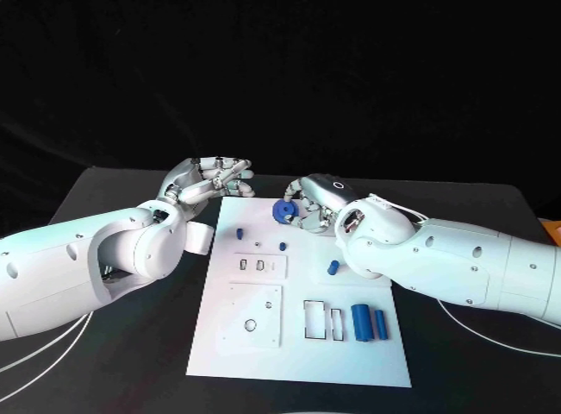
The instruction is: Assemble the parts on the task board
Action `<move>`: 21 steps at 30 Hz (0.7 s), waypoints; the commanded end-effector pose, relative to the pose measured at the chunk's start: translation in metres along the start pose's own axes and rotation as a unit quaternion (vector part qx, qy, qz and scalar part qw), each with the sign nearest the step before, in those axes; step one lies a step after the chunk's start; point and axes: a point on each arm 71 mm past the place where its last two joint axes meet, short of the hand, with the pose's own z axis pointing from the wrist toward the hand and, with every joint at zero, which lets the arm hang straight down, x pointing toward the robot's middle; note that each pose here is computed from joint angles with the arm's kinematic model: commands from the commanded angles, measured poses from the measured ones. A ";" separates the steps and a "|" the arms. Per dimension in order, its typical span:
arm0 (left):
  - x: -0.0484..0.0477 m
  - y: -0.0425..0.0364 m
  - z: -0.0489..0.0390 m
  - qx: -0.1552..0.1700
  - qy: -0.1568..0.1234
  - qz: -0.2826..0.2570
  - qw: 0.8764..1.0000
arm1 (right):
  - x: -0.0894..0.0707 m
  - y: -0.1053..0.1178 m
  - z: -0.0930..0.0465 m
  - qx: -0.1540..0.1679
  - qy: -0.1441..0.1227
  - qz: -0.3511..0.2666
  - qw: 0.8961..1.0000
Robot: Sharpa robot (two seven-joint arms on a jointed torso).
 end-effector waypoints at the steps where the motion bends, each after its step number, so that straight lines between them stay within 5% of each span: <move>1: 0.0025 -0.0012 0.0007 0.005 0.006 -0.004 1.000 | 0.007 0.001 0.001 0.000 0.017 -0.012 1.000; 21: 0.0024 -0.0001 0.0019 0.002 0.004 -0.003 1.000 | 0.022 0.006 0.008 0.002 0.035 -0.012 0.999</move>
